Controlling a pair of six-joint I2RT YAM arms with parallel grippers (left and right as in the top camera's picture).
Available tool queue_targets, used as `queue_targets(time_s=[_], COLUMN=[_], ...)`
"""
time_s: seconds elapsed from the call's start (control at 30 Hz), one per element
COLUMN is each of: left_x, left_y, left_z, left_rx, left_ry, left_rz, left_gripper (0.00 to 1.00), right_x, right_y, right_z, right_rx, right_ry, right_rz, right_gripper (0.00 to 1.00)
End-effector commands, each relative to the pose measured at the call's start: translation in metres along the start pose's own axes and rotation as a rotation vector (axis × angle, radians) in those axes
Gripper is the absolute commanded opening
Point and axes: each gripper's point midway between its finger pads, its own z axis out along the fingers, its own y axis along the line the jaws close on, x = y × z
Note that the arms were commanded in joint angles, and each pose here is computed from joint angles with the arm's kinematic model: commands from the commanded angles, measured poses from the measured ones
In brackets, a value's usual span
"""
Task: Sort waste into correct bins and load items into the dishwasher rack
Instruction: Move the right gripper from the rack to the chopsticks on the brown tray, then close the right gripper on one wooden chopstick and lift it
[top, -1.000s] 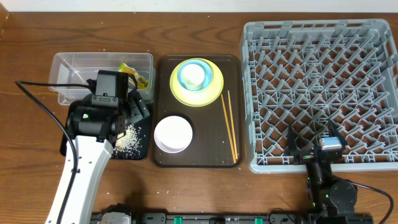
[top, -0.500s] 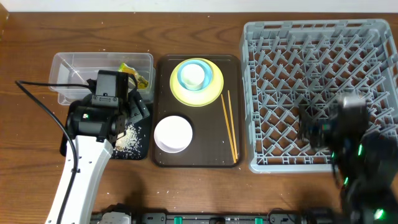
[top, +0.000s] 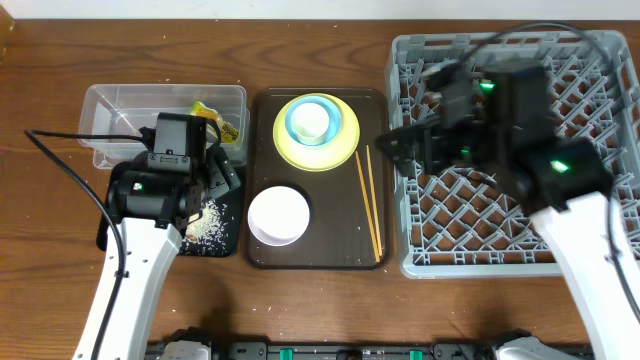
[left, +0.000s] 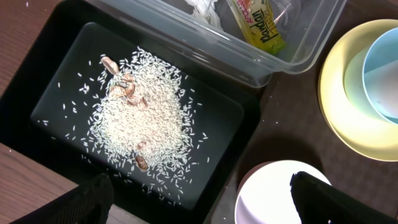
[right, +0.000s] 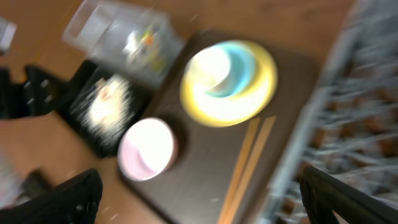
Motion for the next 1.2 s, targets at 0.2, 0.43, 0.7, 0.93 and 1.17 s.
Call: queue_targets(time_s=[0.2, 0.43, 0.7, 0.93, 1.17], left_x=[-0.004, -0.004, -0.004, -0.004, -0.004], left_y=[0.003, 0.003, 0.003, 0.003, 0.003], left_z=[-0.002, -0.002, -0.002, -0.002, -0.002], left_rx=[-0.013, -0.014, -0.014, -0.013, -0.013], left_ry=[-0.013, -0.013, -0.013, -0.013, -0.013], left_rz=[-0.014, -0.014, -0.014, -0.014, -0.014], left_gripper=[0.94, 0.94, 0.93, 0.93, 0.94], right_x=[0.029, 0.066, 0.097, 0.127, 0.152], right_y=[0.008, -0.010, -0.048, -0.065, -0.077], right_z=[0.064, 0.114, 0.144, 0.166, 0.182], right_rx=[-0.068, 0.167, 0.527, 0.586, 0.615], right_ry=[0.204, 0.326, 0.370, 0.476, 0.561], right_rz=[0.153, 0.128, 0.112, 0.101, 0.105], right_gripper=[0.45, 0.12, 0.11, 0.14, 0.17])
